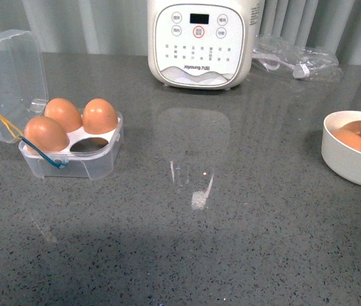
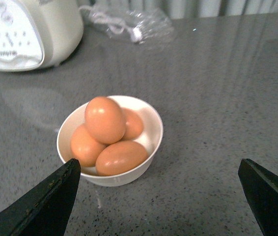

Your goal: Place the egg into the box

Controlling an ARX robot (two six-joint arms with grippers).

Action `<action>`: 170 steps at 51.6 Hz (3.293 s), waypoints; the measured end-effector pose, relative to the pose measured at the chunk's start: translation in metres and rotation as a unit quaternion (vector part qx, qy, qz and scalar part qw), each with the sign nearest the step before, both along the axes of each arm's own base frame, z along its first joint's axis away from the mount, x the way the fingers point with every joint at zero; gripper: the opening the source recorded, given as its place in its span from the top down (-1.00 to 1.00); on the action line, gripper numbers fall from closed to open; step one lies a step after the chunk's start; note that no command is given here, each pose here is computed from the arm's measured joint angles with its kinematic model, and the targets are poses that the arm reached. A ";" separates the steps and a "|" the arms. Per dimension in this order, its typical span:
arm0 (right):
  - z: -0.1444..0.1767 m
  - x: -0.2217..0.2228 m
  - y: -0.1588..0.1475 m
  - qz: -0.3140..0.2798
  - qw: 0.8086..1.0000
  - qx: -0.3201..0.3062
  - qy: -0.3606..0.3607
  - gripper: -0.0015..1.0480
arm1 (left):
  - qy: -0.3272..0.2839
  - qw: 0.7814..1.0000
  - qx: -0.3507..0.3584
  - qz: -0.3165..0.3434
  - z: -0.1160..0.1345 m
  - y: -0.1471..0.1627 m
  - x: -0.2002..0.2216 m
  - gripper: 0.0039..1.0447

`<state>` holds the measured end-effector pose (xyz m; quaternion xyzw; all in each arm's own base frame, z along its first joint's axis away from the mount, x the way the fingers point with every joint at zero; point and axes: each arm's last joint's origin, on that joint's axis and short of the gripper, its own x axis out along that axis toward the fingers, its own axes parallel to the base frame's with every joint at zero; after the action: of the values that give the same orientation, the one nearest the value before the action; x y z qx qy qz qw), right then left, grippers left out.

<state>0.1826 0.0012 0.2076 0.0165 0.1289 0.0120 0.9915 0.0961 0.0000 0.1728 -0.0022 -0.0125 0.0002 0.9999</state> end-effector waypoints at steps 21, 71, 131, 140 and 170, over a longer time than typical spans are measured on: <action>-0.002 0.056 0.015 0.070 0.996 -0.044 0.043 -0.87 | 0.000 1.000 0.000 0.000 0.000 0.000 0.000 -0.88; -0.015 0.110 0.014 0.096 0.992 -0.048 0.070 -0.87 | 0.000 1.000 0.000 0.000 0.000 0.000 0.000 -0.88; 0.006 0.109 0.026 0.107 0.991 -0.050 0.056 0.19 | 0.000 1.000 0.000 0.000 0.000 0.000 0.000 -0.88; 0.043 0.116 0.048 0.131 0.991 0.010 0.022 0.19 | 0.000 1.000 0.000 0.000 0.000 0.000 0.000 -0.88; 0.028 0.148 0.229 0.294 0.936 0.152 0.118 0.19 | 0.000 1.000 0.000 0.000 0.000 0.000 0.000 -0.88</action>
<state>0.3306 0.2297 0.2352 0.1296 0.2410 0.3201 0.9070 0.0961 0.0000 0.1728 -0.0022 -0.0125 0.0002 0.9999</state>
